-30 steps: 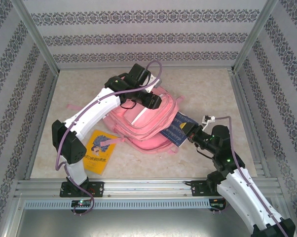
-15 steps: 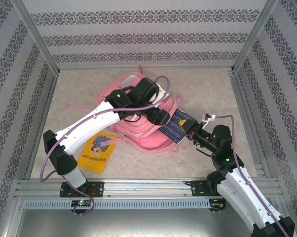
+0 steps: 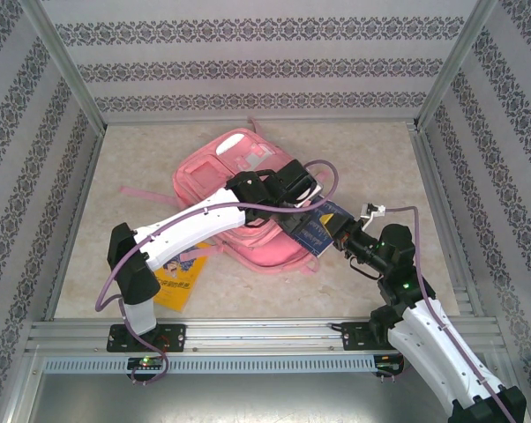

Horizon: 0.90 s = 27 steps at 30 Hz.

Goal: Pack the student bag

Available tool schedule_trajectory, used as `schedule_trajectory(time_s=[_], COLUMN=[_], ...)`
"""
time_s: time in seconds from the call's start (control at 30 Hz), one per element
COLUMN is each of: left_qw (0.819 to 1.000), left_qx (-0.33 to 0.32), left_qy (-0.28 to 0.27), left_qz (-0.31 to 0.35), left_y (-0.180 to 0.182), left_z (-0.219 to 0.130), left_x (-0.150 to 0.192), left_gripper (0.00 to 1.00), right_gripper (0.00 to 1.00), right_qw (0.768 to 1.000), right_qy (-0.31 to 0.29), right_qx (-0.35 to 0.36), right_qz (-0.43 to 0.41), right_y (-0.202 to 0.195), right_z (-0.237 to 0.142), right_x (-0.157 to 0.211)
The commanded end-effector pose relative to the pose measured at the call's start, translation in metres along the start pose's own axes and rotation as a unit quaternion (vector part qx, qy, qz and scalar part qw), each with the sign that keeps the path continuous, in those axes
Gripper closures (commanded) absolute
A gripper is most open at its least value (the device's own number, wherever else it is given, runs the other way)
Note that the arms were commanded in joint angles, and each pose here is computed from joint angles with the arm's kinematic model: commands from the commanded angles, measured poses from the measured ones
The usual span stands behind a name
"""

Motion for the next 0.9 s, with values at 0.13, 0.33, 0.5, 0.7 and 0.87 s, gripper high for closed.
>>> schedule_trajectory(time_s=[0.13, 0.33, 0.5, 0.7, 0.87], left_qw=[0.999, 0.999, 0.998, 0.994, 0.991], left_qx=[-0.026, -0.011, -0.022, -0.025, -0.027], left_qy=[0.018, -0.027, -0.055, -0.103, -0.124], left_qz=[0.029, 0.024, 0.008, -0.017, -0.036], left_y=[0.002, 0.008, 0.028, 0.044, 0.055], left_z=[0.007, -0.003, -0.030, -0.069, -0.089], left_x=[0.006, 0.003, -0.008, -0.017, -0.014], left_gripper=[0.80, 1.00, 1.00, 1.00, 1.00], right_gripper=[1.00, 1.00, 1.00, 1.00, 1.00], right_qw=[0.996, 0.997, 0.998, 0.999, 0.994], right_qy=[0.007, 0.004, -0.006, -0.024, -0.040], right_qx=[-0.086, -0.076, -0.037, 0.022, 0.088], right_qz=[-0.032, -0.034, -0.045, -0.039, -0.057], right_y=[0.039, 0.033, 0.015, -0.033, -0.063], right_z=[-0.008, -0.009, -0.011, -0.009, -0.006], right_x=[0.005, 0.005, 0.005, 0.003, 0.004])
Point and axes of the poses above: each hand's point on the last joint's axis, 136 mm out from that joint toward the fingers, its own z axis out along the fingers, its own y axis along the line the jaws close on, x = y × z, the point moved 6 cm from there along -z, back along the fingers, and after that the axes turned 15 degrees about z, right-handed, at the moved point
